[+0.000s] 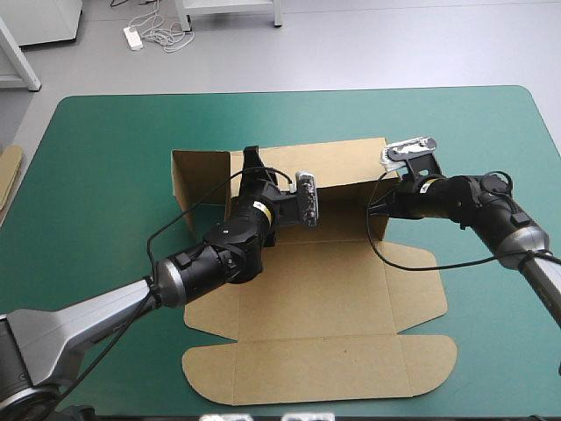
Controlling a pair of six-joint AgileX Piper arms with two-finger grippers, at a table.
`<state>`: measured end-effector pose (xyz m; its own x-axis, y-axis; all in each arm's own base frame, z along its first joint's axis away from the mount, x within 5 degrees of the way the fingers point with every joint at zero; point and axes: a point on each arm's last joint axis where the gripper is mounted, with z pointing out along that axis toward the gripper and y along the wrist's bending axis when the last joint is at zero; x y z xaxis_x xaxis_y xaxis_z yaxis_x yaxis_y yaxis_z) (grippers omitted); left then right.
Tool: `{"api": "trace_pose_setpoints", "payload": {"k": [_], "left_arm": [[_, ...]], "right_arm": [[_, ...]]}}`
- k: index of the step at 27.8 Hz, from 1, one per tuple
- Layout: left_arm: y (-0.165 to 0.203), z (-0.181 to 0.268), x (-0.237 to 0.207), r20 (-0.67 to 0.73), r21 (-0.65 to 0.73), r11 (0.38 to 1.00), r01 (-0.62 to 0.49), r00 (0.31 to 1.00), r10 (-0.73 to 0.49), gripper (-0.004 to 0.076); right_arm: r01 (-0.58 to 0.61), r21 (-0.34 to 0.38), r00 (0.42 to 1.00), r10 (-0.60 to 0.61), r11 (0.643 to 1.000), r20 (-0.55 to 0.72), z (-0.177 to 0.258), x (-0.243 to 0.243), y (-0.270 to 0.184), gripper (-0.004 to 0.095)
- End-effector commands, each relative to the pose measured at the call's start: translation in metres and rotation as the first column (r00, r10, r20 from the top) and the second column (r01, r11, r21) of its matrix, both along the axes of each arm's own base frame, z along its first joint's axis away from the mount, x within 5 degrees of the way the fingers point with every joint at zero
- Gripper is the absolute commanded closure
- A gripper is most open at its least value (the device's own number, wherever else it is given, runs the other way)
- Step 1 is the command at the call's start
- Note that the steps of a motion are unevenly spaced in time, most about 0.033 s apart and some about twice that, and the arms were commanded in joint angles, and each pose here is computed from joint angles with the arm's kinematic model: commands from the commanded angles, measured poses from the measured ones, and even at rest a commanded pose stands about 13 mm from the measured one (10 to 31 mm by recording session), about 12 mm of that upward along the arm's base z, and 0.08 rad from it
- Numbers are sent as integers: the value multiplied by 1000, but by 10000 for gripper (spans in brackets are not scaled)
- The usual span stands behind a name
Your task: Fold the box
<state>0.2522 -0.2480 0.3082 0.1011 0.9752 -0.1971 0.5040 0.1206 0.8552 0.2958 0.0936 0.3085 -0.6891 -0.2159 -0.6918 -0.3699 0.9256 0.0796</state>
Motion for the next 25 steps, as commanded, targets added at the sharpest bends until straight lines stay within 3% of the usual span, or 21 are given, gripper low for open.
{"api": "trace_pose_setpoints", "payload": {"k": [1,7,18,25], "left_arm": [[-3,18,-14,31,-27,1000,-10,999,11,402],[-8,31,-33,37,2,995,-104,994,104,402],[-8,85,-46,-125,-149,956,-252,964,234,402],[17,127,-33,-249,-323,870,-373,920,302,402]], "right_arm": [[9,67,996,-15,998,91,22,-2,4,927],[23,79,996,-30,997,83,22,-2,4,927],[46,96,997,-52,994,60,21,-2,4,927],[45,90,999,-47,995,20,19,-5,3,927]]}}
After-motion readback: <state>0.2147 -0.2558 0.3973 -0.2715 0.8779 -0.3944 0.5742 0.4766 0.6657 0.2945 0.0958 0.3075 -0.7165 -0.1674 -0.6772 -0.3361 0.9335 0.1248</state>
